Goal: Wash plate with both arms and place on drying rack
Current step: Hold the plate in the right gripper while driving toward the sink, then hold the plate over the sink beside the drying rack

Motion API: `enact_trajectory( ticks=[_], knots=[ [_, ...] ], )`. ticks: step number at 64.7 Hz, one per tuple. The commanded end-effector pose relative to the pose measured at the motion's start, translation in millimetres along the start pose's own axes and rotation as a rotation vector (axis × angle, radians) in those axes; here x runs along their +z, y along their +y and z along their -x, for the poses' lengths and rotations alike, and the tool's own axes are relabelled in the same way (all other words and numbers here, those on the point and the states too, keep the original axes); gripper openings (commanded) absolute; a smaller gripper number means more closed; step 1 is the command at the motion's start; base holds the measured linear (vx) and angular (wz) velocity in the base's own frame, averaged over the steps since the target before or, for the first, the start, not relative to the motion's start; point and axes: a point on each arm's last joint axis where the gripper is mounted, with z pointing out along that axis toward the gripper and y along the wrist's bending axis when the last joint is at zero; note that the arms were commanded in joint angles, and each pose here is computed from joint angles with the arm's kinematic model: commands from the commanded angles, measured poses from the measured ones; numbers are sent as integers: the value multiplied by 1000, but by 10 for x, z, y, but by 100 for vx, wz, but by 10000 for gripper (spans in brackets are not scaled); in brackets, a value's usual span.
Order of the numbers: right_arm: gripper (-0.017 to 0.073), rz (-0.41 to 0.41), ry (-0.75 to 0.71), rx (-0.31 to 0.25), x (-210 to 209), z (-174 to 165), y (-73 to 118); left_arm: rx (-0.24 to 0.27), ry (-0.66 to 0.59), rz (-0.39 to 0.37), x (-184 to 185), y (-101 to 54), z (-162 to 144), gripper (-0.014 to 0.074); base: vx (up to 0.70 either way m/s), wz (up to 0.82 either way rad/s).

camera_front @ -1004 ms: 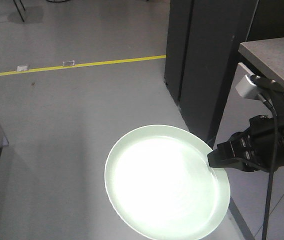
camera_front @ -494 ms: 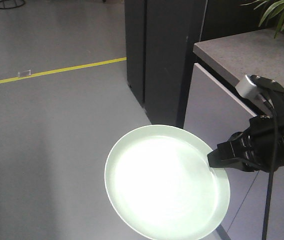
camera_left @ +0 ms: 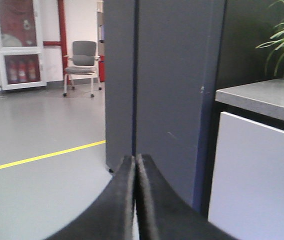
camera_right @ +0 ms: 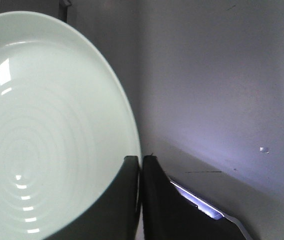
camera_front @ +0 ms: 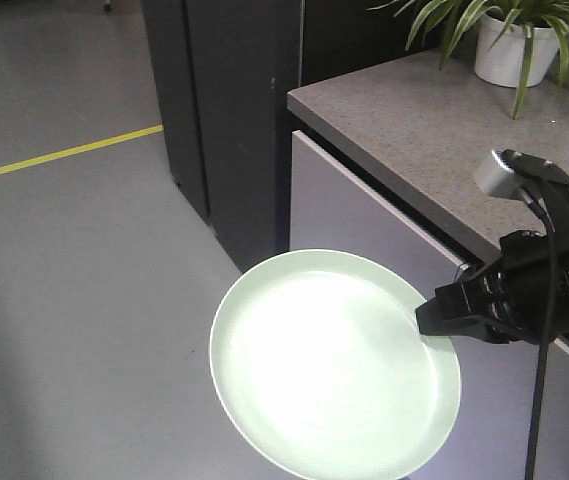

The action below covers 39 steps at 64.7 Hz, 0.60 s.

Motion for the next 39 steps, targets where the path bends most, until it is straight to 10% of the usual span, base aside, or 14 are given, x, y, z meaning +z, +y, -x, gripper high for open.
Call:
enact_trajectory(
  ticks=[1,39],
  knots=[
    [-8,26,-77,-15,-115,63,96,-13,-115,-15,-29,-12,165,-6,9,-33],
    [-8,27,-76,-15,-115,62,96,-13,-115,-15,-29,-12,165,-6,7,-30]
  ],
)
